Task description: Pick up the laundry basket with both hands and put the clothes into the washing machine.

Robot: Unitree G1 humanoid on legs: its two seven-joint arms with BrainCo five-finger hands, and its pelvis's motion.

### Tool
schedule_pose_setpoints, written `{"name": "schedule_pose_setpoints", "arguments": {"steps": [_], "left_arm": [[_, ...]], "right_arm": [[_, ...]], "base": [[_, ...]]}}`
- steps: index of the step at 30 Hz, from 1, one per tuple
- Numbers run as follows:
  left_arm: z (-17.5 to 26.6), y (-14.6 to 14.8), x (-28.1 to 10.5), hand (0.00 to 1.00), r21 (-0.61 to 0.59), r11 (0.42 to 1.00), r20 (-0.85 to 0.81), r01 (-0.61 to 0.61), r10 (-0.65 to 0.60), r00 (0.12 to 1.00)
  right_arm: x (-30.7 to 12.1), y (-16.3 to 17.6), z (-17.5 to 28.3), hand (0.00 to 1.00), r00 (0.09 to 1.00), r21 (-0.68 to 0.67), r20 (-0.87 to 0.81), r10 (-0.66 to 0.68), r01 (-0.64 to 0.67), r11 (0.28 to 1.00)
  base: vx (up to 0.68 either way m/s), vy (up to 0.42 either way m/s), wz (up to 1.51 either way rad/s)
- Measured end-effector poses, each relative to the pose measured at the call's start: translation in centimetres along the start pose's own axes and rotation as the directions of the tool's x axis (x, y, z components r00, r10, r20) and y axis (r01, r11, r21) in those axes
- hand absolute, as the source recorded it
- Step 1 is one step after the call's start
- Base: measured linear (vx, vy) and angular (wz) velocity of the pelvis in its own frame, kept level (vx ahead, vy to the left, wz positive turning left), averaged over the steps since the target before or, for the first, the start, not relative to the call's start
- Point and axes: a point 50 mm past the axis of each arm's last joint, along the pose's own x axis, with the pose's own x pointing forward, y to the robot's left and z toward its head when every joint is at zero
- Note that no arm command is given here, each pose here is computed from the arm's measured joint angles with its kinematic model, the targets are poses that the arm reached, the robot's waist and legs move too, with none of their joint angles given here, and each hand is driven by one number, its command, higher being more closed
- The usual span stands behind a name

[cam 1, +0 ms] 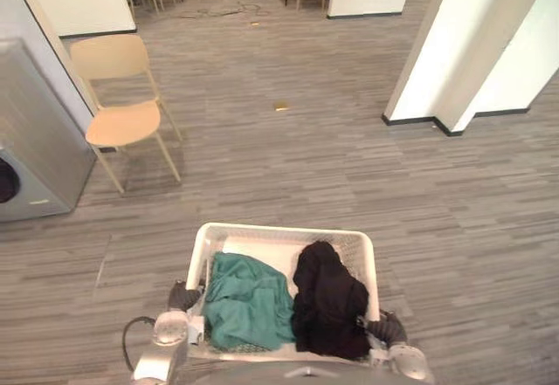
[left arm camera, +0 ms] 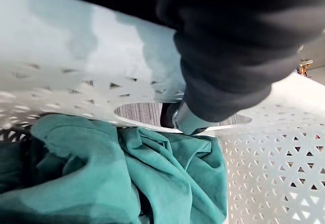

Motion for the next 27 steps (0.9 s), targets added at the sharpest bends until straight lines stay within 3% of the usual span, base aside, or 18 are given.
{"name": "schedule_pose_setpoints", "arguments": {"steps": [2,10,19,23,27], "left_arm": [[-0.1,1.1,0.6,1.00,0.041,0.999,-0.017,-0.017,0.018,1.000],[-0.6,1.3,0.9,1.00,0.036,0.999,-0.043,-0.024,0.025,0.999],[-1.5,2.1,1.1,1.00,-0.119,0.989,-0.101,-0.087,0.075,0.992],[1.3,0.3,1.5,1.00,-0.178,0.983,0.003,-0.032,0.033,0.999],[1.2,-0.4,1.4,1.00,-0.205,0.978,-0.004,-0.028,0.028,1.000]], "right_arm": [[0.5,1.3,-0.8,1.00,0.998,0.092,-0.054,0.029,-0.024,0.995],[0.7,1.2,-1.4,1.00,0.997,0.111,-0.077,0.027,-0.018,0.994],[2.3,1.7,0.6,1.00,0.999,0.197,-0.015,0.038,-0.034,0.980],[3.1,-0.1,2.5,1.00,0.999,0.190,0.040,-0.007,-0.001,0.982],[3.4,-0.3,3.2,1.00,0.998,0.202,0.063,-0.025,0.012,0.979]], "base": [[0.08,-0.115,0.10],[0.00,0.000,0.00],[0.02,-0.035,0.02],[0.11,-0.010,0.76],[0.28,0.188,0.45]]}}
